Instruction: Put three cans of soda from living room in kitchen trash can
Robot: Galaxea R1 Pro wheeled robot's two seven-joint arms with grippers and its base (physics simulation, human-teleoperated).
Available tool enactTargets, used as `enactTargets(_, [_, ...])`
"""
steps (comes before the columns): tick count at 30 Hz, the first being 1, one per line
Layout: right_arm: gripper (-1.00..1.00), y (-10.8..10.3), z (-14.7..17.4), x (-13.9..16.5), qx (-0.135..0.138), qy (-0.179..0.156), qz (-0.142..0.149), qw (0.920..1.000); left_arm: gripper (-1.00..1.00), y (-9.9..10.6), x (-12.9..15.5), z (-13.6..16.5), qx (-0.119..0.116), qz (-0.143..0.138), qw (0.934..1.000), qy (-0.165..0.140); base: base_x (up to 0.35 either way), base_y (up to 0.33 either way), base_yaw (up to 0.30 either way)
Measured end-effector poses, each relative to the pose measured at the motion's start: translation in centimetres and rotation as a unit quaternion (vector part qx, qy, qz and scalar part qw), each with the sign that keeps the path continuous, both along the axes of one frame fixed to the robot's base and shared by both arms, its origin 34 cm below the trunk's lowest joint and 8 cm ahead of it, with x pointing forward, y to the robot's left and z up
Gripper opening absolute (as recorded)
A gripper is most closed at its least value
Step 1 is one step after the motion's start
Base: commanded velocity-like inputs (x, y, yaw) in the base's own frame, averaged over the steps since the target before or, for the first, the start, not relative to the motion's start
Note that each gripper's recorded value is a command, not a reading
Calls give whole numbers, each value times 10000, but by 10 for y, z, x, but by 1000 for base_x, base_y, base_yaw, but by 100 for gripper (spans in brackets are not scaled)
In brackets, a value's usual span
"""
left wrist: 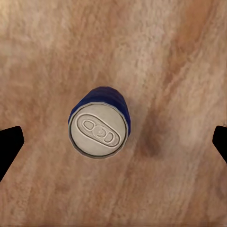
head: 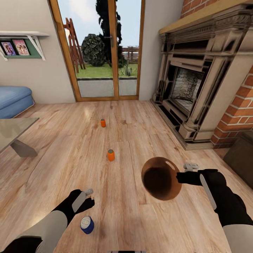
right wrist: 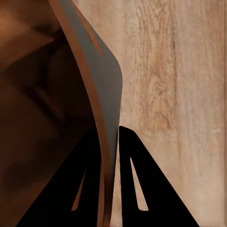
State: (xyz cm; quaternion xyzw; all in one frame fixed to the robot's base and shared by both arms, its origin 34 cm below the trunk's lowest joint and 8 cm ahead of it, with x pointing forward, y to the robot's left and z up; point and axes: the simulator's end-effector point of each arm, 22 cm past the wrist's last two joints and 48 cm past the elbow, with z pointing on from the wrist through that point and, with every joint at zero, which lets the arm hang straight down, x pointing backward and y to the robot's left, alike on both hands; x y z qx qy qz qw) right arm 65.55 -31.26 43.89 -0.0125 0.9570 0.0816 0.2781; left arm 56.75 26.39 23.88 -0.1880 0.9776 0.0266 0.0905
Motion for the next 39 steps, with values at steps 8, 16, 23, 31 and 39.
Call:
enactTargets(8, [-100, 5, -11, -6, 368, 138, 251, 9989, 100, 2, -13, -19, 36, -31, 9998, 210, 0, 0, 0])
enactTargets(16, [-100, 4, -26, -7, 323, 242, 330, 9986, 100, 4, -20, -35, 27, -13, 9994, 338, 0, 0, 0])
enactTargets(23, [-100, 2, -42, -9, 273, 359, 335, 9984, 100, 4, -12, -43, -60, -9, 9995, 294, 0, 0, 0])
enactTargets(31, [-100, -3, -54, -10, 232, 448, 340, 9981, 100, 9, -7, -57, -49, 59, 9999, 141, 0, 0, 0])
enactTargets(39, [-100, -9, -71, -13, 208, 592, 325, 9975, 100, 20, -12, -72, -30, 114, 9998, 162, 0, 0, 0])
